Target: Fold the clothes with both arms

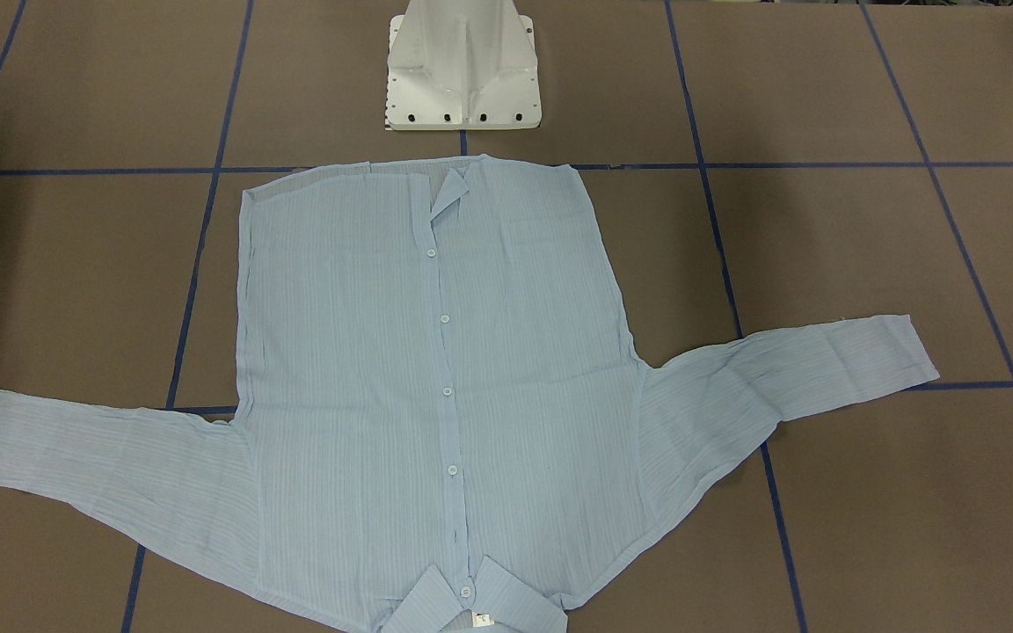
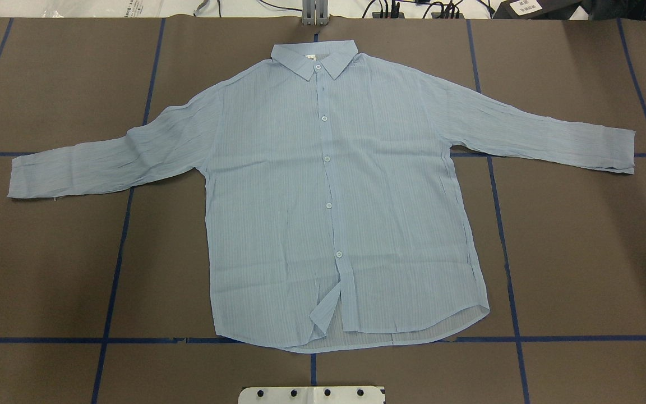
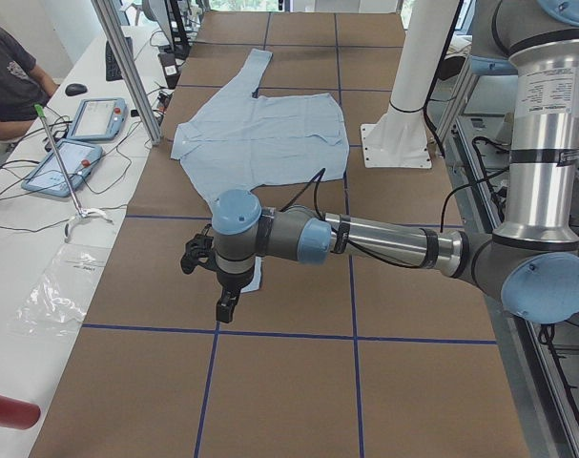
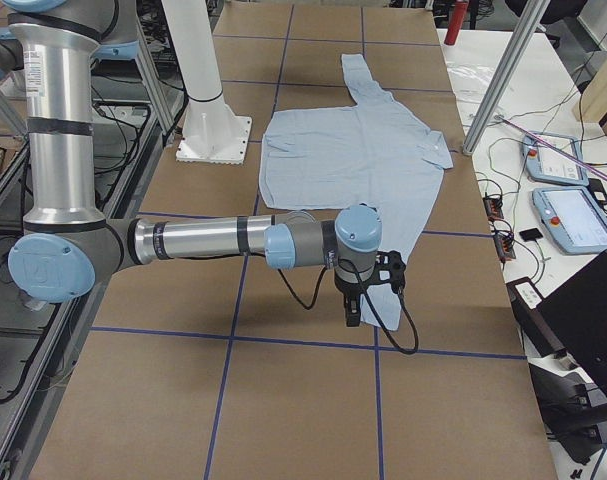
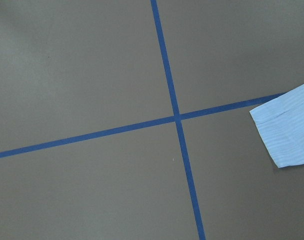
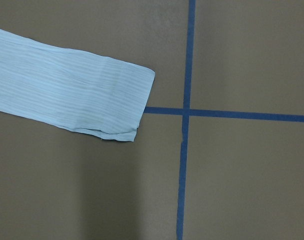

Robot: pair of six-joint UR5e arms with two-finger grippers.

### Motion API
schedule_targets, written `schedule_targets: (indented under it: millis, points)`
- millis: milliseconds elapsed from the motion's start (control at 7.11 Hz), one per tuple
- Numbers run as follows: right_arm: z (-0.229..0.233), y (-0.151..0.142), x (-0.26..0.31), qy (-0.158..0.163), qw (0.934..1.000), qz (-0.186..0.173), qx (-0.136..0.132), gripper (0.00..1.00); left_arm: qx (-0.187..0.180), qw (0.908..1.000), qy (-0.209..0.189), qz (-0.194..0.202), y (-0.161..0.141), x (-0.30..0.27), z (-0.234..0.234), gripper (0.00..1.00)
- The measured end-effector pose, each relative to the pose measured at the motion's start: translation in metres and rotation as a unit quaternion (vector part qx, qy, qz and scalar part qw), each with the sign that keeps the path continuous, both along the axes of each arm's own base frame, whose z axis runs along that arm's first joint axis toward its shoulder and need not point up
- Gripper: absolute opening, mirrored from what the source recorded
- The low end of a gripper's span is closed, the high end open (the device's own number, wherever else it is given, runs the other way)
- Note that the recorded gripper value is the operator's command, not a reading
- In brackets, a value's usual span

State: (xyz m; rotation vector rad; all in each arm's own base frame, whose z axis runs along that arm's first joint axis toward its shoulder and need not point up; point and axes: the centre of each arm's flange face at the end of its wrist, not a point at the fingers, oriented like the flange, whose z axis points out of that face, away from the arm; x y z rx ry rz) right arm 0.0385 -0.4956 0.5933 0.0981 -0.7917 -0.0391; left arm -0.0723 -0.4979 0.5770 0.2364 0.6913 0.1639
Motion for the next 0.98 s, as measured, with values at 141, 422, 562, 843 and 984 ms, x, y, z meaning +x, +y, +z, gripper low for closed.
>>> schedule_targets:
  millis: [141, 422, 562, 843, 984]
  points:
    - [-0.012, -0.007, -0.008, -0.002, 0.9999, -0.007, 0.014, 1.00, 0.013, 0.9999, 0.000, 0.000, -0.005, 0.000, -0.014, 1.00]
    - [-0.036, -0.021, -0.038, -0.005, 0.9981, -0.035, 0.050, 1.00, 0.048, 0.9989, 0.000, -0.001, -0.017, 0.000, -0.044, 1.00]
    - [-0.045, -0.025, -0.048, -0.007, 0.9969, -0.043, 0.065, 1.00, 0.077, 0.9971, 0.002, -0.002, -0.019, 0.000, -0.061, 1.00]
    - [-0.059, -0.036, -0.064, -0.009, 0.9943, -0.057, 0.090, 1.00, 0.134, 0.9910, 0.005, -0.002, -0.019, 0.000, -0.089, 1.00]
    - [-0.066, -0.039, -0.073, -0.011, 0.9932, -0.064, 0.097, 1.00, 0.152, 0.9884, 0.007, -0.002, -0.016, 0.000, -0.100, 1.00]
